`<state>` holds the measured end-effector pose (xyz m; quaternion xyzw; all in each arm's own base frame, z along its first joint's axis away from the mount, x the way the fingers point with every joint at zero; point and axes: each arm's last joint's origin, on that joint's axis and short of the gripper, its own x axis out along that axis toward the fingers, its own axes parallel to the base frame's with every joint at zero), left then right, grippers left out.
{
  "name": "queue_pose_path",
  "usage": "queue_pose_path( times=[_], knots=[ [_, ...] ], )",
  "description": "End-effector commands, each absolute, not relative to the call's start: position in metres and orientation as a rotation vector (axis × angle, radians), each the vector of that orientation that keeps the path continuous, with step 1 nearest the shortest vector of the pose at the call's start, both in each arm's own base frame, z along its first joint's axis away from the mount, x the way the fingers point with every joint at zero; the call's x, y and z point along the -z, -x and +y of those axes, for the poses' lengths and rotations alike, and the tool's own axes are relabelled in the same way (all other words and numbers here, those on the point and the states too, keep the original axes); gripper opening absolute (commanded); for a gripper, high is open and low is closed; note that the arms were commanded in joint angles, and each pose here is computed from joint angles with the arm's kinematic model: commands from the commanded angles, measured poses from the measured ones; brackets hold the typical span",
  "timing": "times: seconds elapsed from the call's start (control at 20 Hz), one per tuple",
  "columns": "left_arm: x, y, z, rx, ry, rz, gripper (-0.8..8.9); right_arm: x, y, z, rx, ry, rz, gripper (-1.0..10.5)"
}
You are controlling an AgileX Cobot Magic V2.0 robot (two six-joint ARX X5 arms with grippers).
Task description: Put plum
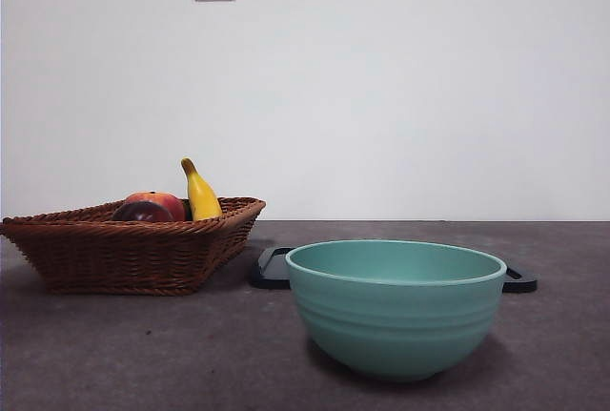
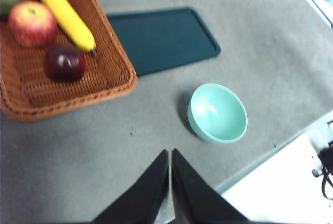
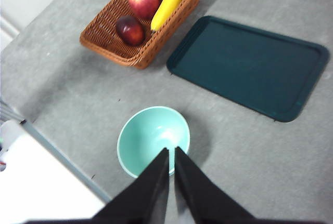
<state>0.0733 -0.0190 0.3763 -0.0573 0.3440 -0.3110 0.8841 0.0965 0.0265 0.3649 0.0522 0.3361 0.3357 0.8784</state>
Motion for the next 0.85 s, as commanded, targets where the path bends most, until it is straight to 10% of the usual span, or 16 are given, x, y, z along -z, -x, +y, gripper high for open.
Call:
queue_pose_path(
  times=[0.05,0.2,0.45,0.85],
  knots=[
    [-0.382,-0.074,-0.019,0.661,0.096,0.689,0.09,-0.371,-0.096,0.028,-0.722,-0.087,0.678,0.1],
    [-0.382,-0.074,-0.019,0.661,0.096,0.689,0.49,-0.371,-0.096,0.029,-0.725,-0.092,0.681,0.2],
    [-0.382,-0.074,-0.019,0.659,0.095,0.688,3.93,-0.371,-0.096,0.029,-0.721,-0.102,0.685,4.0],
    [-0.381,-0.094,-0.02,0.643,0.108,0.715,4.15,-0.37,-0.1,0.029,-0.716,-0.117,0.696,4.0]
  ],
)
